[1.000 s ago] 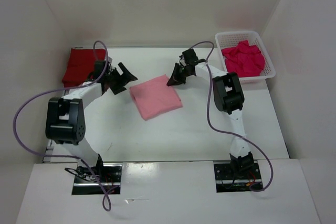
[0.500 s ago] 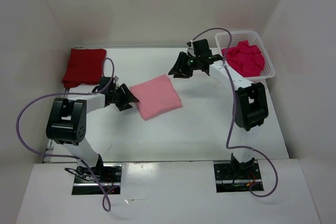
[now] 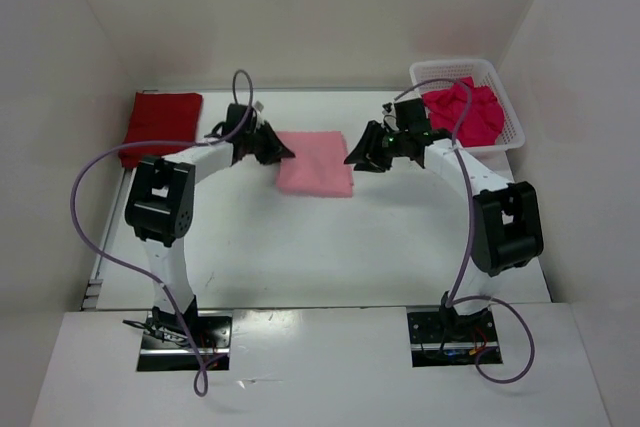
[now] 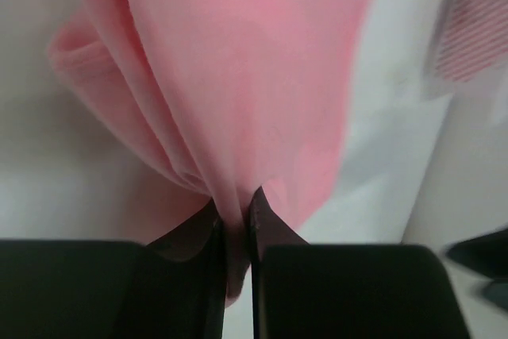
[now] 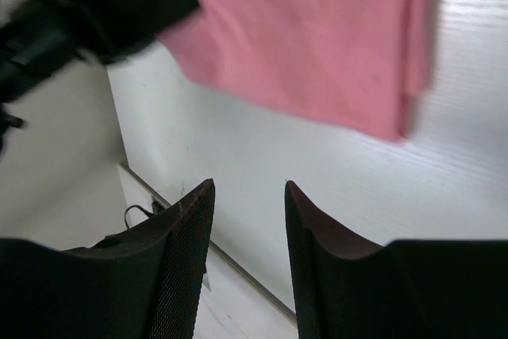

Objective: Fold and stack the t-shirts
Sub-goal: Put the neatly folded tshirt into the corner of the board with the left arm

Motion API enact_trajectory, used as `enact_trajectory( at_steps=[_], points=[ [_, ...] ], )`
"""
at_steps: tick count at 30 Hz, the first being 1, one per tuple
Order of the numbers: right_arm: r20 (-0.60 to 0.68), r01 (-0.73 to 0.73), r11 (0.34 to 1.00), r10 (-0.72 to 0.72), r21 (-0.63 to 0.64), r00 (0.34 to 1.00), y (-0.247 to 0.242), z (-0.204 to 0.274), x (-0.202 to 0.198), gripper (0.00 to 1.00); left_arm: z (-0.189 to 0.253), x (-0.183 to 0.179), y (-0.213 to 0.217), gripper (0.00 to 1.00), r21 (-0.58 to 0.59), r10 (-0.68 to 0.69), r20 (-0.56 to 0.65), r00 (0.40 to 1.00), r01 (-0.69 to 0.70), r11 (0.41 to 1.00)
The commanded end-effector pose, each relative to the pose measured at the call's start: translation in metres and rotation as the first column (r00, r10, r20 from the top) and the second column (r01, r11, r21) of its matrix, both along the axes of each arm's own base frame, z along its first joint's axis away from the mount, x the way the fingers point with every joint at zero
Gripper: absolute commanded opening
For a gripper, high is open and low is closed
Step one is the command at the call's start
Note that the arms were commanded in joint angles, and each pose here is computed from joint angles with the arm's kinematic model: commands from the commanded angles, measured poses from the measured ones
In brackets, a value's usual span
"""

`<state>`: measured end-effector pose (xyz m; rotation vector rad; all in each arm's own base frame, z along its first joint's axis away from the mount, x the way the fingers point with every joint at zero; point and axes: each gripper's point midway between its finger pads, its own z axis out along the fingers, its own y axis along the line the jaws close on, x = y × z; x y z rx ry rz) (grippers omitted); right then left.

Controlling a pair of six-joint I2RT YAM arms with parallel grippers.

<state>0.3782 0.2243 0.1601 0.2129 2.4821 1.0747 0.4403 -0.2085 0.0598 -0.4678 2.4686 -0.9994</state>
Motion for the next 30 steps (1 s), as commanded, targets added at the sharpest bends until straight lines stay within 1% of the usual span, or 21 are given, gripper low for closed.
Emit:
enact_trajectory(
  at_steps=[1, 3, 4, 6, 8, 9, 11, 12, 13, 14, 15, 16, 17, 18, 19, 20, 22, 24, 25, 28, 30],
  points=[
    [0.076, 0.016, 1.0, -0.018, 0.027, 0.997, -0.018, 0.022, -0.005, 0.47, 0.099, 0.072, 0.015, 0.1, -0.036, 0.056, 0.254, 0.966, -0.049, 0.998],
    [0.054, 0.025, 0.999, -0.026, 0.021, 0.998, -0.028, 0.014, -0.013, 0.47, 0.125, 0.097, 0.04, 0.1, -0.052, 0.103, 0.303, 0.947, -0.092, 0.994],
    [0.032, 0.034, 0.999, -0.035, 0.022, 0.999, -0.033, 0.009, -0.015, 0.47, 0.16, 0.111, 0.05, 0.1, -0.066, 0.126, 0.363, 0.923, -0.109, 0.992],
    [0.033, 0.039, 0.999, -0.04, 0.015, 0.999, -0.039, 0.006, -0.017, 0.47, 0.189, 0.125, 0.077, 0.1, -0.09, 0.176, 0.409, 0.895, -0.153, 0.984],
    [0.016, 0.027, 1.0, -0.027, 0.012, 1.0, -0.039, 0.0, -0.023, 0.47, 0.219, 0.139, 0.124, 0.1, -0.115, 0.248, 0.464, 0.85, -0.22, 0.969],
    [0.015, 0.018, 1.0, -0.018, 0.02, 1.0, -0.038, 0.001, -0.024, 0.47, 0.229, 0.142, 0.159, 0.1, -0.13, 0.307, 0.479, 0.823, -0.279, 0.951],
    [0.013, 0.009, 1.0, -0.009, 0.03, 1.0, -0.036, 0.002, -0.025, 0.47, 0.252, 0.137, 0.193, 0.1, -0.161, 0.362, 0.511, 0.779, -0.327, 0.931],
    [0.017, -0.007, 0.999, 0.007, 0.037, 1.0, -0.035, 0.003, -0.027, 0.47, 0.241, 0.133, 0.228, 0.1, -0.169, 0.417, 0.502, 0.758, -0.387, 0.906],
    [0.008, -0.007, 0.999, 0.007, 0.035, 1.0, -0.035, 0.0, -0.027, 0.47, 0.234, 0.128, 0.246, 0.13, -0.172, 0.457, 0.49, 0.742, -0.432, 0.885],
    [0.006, -0.015, 0.999, 0.014, 0.043, 1.0, -0.033, 0.001, -0.028, 0.47, 0.239, 0.12, 0.261, 0.18, -0.186, 0.49, 0.503, 0.712, -0.464, 0.866],
    [0.015, -0.015, 0.999, 0.014, 0.044, 1.0, -0.033, 0.004, -0.026, 0.47, 0.197, 0.107, 0.274, 0.28, -0.173, 0.535, 0.428, 0.728, -0.515, 0.84],
    [0.014, -0.021, 0.998, 0.021, 0.051, 1.0, -0.032, 0.005, -0.027, 0.47, 0.189, 0.094, 0.297, 0.56, -0.177, 0.584, 0.412, 0.699, -0.567, 0.804],
    [0.014, -0.021, 0.998, 0.021, 0.051, 1.0, -0.032, 0.005, -0.027, 0.47, 0.175, 0.086, 0.306, 0.7, -0.183, 0.614, 0.397, 0.683, -0.596, 0.782],
    [0.022, -0.028, 0.999, 0.027, 0.046, 0.999, -0.032, 0.005, -0.027, 0.47, 0.155, 0.075, 0.314, 0.78, -0.172, 0.647, 0.353, 0.676, -0.633, 0.755],
    [0.012, -0.036, 0.998, 0.035, 0.053, 0.999, -0.031, 0.005, -0.03, 0.47, 0.124, 0.05, 0.321, 0.96, -0.149, 0.69, 0.282, 0.666, -0.68, 0.718],
    [0.022, -0.036, 0.998, 0.035, 0.055, 0.999, -0.031, 0.009, -0.027, 0.47, 0.115, 0.04, 0.325, 1.0, -0.14, 0.707, 0.282, 0.649, -0.701, 0.7],
    [0.018, -0.048, 0.997, 0.047, 0.056, 0.999, -0.03, 0.008, -0.03, 0.47, 0.086, 0.004, 0.331, 1.0, -0.101, 0.763, 0.224, 0.606, -0.764, 0.637],
    [0.025, -0.053, 0.997, 0.052, 0.052, 0.998, -0.031, 0.01, -0.032, 0.47, 0.093, -0.016, 0.337, 1.0, -0.108, 0.814, 0.229, 0.534, -0.817, 0.566],
    [0.026, -0.035, 0.999, 0.034, 0.042, 0.999, -0.036, 0.009, -0.029, 0.47, 0.089, -0.026, 0.339, 1.0, -0.1, 0.831, 0.213, 0.515, -0.834, 0.542],
    [0.043, -0.018, 1.0, 0.018, 0.016, 0.999, -0.04, 0.011, -0.03, 0.47, 0.104, -0.041, 0.332, 1.0, -0.114, 0.834, 0.219, 0.506, -0.836, 0.537],
    [0.056, 0.013, 1.0, -0.013, -0.005, 0.998, -0.047, 0.011, -0.026, 0.43, 0.116, -0.046, 0.321, 1.0, -0.131, 0.812, 0.226, 0.538, -0.809, 0.573]
  ],
)
